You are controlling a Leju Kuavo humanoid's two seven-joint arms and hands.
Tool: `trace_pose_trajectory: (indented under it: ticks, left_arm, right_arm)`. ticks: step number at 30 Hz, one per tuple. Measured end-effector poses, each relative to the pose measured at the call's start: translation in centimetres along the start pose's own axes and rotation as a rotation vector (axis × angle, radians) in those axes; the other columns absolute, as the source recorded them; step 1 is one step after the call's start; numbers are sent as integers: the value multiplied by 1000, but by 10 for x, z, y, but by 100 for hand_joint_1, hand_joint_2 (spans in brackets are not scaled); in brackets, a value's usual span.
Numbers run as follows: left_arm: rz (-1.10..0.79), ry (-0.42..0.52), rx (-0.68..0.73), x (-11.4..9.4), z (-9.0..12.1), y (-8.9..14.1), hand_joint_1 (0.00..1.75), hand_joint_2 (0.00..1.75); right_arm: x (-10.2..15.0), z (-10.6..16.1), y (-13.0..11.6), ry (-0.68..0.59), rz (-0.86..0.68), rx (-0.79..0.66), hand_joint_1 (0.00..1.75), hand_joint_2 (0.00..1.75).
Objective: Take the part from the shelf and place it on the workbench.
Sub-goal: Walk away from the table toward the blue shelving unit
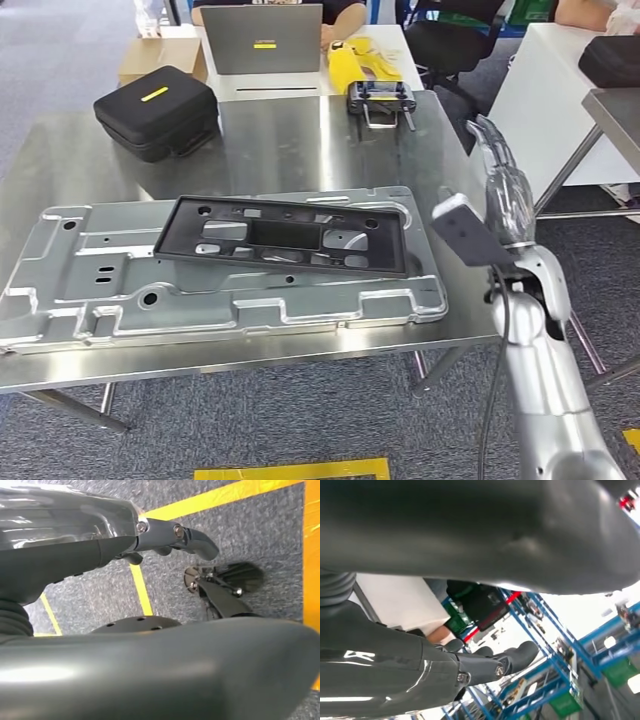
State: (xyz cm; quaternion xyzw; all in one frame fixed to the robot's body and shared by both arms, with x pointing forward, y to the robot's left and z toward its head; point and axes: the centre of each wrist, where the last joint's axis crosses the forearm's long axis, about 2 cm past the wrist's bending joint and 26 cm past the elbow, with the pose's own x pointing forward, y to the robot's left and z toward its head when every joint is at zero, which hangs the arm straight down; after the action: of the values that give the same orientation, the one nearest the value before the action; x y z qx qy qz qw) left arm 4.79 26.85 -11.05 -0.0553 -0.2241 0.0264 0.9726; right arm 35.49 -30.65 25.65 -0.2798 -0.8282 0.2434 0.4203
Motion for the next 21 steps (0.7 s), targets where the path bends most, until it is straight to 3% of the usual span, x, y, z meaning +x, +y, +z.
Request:
trace_pose_trajectory:
  ticks: [5,11,21]
  left_arm:
    - [25,3,19,-1,1,3,0,0]
    - [43,1,28,-3,1,3,0,0]
    - [62,-7,43,-2,1,6,0,0]
  right_arm:
    - [1,53,-9,-31,-56,-48,0,0]
    - [11,99,-9,-64,-87,-49,0,0]
    - [23,125,-11,-82,-124,-61,0,0]
